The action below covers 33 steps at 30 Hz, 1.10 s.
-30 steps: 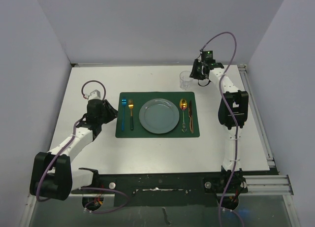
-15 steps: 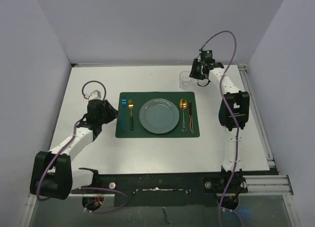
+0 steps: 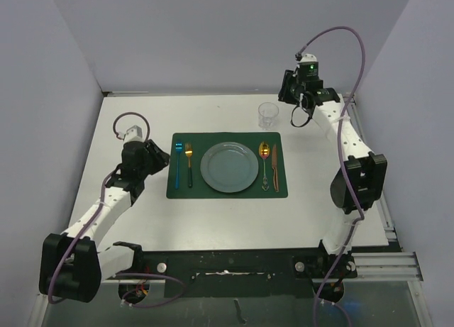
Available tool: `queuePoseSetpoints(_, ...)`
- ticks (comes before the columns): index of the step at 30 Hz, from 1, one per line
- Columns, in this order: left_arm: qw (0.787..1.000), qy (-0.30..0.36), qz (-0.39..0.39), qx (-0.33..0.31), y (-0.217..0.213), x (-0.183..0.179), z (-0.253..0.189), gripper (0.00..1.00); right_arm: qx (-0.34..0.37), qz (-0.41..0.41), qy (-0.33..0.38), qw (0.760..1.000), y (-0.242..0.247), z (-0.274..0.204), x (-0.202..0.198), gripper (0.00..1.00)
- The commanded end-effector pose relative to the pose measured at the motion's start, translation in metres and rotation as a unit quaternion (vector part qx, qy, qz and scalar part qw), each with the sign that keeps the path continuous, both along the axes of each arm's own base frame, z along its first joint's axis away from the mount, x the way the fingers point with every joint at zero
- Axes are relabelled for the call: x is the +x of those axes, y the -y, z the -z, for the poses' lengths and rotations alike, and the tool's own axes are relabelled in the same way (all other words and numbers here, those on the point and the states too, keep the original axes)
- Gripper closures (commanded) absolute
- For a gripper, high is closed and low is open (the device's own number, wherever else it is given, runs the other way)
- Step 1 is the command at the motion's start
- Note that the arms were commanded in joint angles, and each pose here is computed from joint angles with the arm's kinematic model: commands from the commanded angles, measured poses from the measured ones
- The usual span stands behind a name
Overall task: Set the dinner table for one person
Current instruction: Move the cup to the center of the board, then reset both arms
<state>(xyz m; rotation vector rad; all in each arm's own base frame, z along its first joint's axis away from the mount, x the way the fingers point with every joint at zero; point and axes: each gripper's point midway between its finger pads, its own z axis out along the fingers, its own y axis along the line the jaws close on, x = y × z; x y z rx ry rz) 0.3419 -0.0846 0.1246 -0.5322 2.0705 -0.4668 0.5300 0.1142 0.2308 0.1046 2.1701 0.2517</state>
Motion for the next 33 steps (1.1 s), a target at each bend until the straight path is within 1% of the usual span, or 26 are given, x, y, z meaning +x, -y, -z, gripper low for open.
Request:
queuePoseSetpoints(1, 0.997, 0.07, 0.001, -0.014, 0.006, 0.013, -0.058, 0.65, -0.033, 0.005, 0.077, 0.997, -0.003, -0.061, -0.029, 0.65)
queuePoseSetpoints(5, 0.996, 0.087, 0.008, -0.018, 0.014, 0.007, -0.074, 0.65, -0.031, 0.01, 0.115, 0.993, -0.001, -0.091, -0.064, 0.65)
queuePoseSetpoints(10, 0.993, 0.117, 0.014, -0.018, 0.026, 0.0, -0.107, 0.65, -0.006, 0.017, 0.174, 0.985, 0.007, -0.13, -0.114, 0.58)
queuePoseSetpoints(13, 0.99, 0.141, 0.023, -0.021, 0.038, -0.005, -0.13, 0.65, 0.009, 0.02, 0.198, 0.98, 0.013, -0.149, -0.143, 0.56)
queuePoseSetpoints(15, 0.988, 0.151, 0.028, -0.024, 0.046, -0.009, -0.141, 0.65, 0.018, 0.022, 0.209, 0.977, 0.019, -0.156, -0.162, 0.51)
queuePoseSetpoints(17, 0.986, 0.158, 0.035, -0.031, 0.053, -0.011, -0.148, 0.65, 0.027, 0.022, 0.221, 0.975, 0.022, -0.162, -0.178, 0.42)
queuePoseSetpoints(18, 0.986, 0.16, 0.039, -0.035, 0.056, -0.013, -0.15, 0.65, 0.032, 0.023, 0.226, 0.973, 0.024, -0.164, -0.185, 0.4)
queuePoseSetpoints(20, 0.985, 0.16, 0.042, -0.04, 0.061, -0.015, -0.15, 0.65, 0.037, 0.026, 0.232, 0.972, 0.028, -0.166, -0.196, 0.38)
queuePoseSetpoints(23, 0.986, 0.155, 0.048, -0.043, 0.068, -0.017, -0.144, 0.65, 0.04, 0.031, 0.234, 0.971, 0.033, -0.165, -0.209, 0.32)
queuePoseSetpoints(26, 0.986, 0.15, 0.051, -0.041, 0.072, -0.017, -0.14, 0.64, 0.04, 0.04, 0.232, 0.971, 0.038, -0.16, -0.217, 0.2)
queuePoseSetpoints(27, 0.987, 0.149, 0.052, -0.041, 0.074, -0.018, -0.139, 0.65, 0.04, 0.041, 0.233, 0.971, 0.04, -0.159, -0.219, 0.18)
queuePoseSetpoints(33, 0.987, 0.145, 0.055, -0.037, 0.08, -0.016, -0.134, 0.65, 0.035, 0.051, 0.238, 0.969, 0.047, -0.157, -0.228, 0.14)
